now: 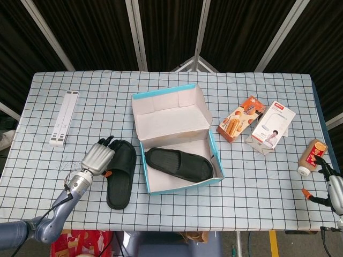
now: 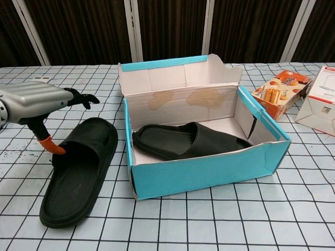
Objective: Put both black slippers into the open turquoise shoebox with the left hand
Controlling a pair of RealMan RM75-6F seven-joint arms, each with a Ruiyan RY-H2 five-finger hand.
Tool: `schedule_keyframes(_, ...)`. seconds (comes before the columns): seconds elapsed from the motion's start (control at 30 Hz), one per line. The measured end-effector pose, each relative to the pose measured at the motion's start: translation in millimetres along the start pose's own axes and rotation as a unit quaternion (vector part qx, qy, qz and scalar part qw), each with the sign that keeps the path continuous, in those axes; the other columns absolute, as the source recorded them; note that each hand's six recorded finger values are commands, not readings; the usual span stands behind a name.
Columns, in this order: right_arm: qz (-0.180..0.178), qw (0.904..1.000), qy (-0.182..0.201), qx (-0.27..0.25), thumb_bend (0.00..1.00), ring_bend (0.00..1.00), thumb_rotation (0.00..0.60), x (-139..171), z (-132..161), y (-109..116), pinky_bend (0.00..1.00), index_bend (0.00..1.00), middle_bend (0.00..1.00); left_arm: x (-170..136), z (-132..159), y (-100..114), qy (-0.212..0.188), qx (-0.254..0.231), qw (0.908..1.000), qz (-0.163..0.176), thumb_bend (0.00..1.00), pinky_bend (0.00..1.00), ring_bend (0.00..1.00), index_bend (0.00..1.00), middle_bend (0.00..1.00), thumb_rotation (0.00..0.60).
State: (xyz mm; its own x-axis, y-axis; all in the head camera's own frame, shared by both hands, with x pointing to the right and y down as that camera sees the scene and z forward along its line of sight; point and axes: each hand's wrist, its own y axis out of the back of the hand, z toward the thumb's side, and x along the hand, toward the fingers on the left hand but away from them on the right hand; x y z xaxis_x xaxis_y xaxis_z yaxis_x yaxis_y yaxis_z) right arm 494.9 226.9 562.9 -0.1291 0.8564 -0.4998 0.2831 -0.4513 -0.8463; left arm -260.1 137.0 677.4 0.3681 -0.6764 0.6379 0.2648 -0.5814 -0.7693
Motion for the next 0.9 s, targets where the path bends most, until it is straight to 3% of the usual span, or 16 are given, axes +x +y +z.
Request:
schedule_keyframes(0.43,0.002,1.0,-0.002,0.0,0.23,0.31,0.6,-0.1,0.0,-0.4,0.33,0.12,0.22,17.1,15.0,-9.7,-0.006,0.016,0.9998,0.002,0.13,0.2,0.08,0.1,0.25,0.561)
schedule_keyframes(0.57,0.002,1.0,-0.001,0.0,0.23,0.31,0.6,0.2,-0.2,-0.1,0.33,0.12,0.22,19.2,19.4,-11.7,-0.008,0.022,0.9997,0.002,0.15,0.2,0.08,0.15,0.28,0.563)
schedule_keyframes(0.9,0.002,1.0,-0.002,-0.001,0.23,0.31,0.6,1.0,-0.9,0.8,0.33,0.12,0.22,22.5,23.3,-14.1,-0.009,0.045,0.9989,0.007,0.23,0.2,0.08,0.19,0.3,0.576)
